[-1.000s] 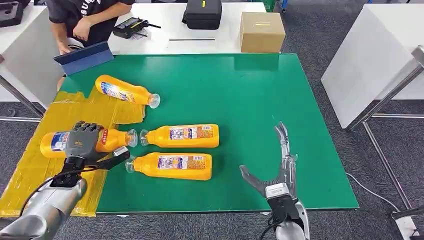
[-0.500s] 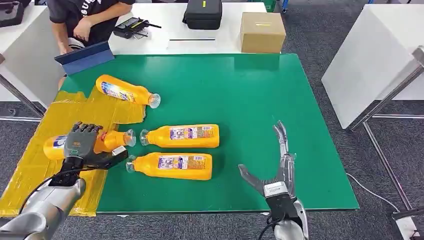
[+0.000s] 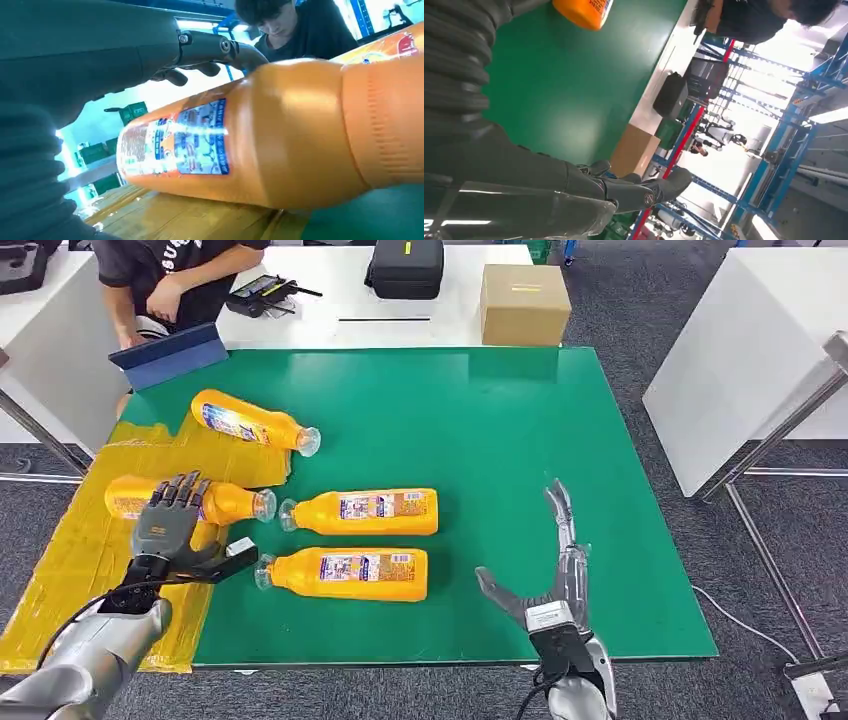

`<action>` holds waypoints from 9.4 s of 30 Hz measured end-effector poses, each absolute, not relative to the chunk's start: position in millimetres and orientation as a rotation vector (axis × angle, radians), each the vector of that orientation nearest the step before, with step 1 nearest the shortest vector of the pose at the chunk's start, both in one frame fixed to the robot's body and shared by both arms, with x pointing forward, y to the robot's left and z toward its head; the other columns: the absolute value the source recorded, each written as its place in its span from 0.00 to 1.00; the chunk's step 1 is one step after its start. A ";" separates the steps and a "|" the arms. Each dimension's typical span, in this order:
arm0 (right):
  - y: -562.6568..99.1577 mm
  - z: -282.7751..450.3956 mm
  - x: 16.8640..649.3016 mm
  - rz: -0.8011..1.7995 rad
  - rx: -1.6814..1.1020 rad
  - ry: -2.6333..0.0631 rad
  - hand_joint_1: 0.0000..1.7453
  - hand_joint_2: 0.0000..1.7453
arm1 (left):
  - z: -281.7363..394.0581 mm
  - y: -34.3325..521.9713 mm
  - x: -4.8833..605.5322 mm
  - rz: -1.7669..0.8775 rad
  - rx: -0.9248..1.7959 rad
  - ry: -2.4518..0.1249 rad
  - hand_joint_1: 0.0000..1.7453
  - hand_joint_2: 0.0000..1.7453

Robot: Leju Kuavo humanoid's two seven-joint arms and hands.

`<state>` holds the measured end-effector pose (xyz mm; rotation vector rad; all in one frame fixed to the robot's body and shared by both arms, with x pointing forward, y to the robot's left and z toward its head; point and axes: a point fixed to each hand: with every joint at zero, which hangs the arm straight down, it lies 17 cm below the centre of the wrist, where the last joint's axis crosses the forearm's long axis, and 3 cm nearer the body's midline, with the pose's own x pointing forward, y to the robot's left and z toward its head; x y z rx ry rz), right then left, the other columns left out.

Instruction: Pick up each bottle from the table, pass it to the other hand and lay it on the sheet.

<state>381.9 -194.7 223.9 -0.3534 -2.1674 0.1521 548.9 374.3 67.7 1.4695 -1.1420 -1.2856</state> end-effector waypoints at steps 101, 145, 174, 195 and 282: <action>-32.8 85.6 540.0 1.391 -0.465 -1.446 0.00 1.00 | 297.5 130.9 452.0 -0.204 0.058 -2.293 0.00 1.00; -24.2 58.5 524.1 1.654 -0.633 -1.350 0.68 1.00 | 302.5 125.3 442.0 -0.181 -0.005 -2.285 0.00 1.00; -18.9 47.0 515.0 1.760 -0.687 -1.298 0.00 1.00 | 302.3 118.2 442.0 -0.177 -0.037 -2.272 0.00 1.00; -14.4 46.0 512.1 1.807 -0.677 -1.292 0.94 1.00 | 300.2 117.3 443.3 -0.173 -0.048 -2.264 0.00 1.00; -29.0 27.1 500.9 1.929 -0.599 -1.260 0.98 1.00 | 299.1 131.3 448.3 -0.128 -0.018 -2.255 0.00 1.00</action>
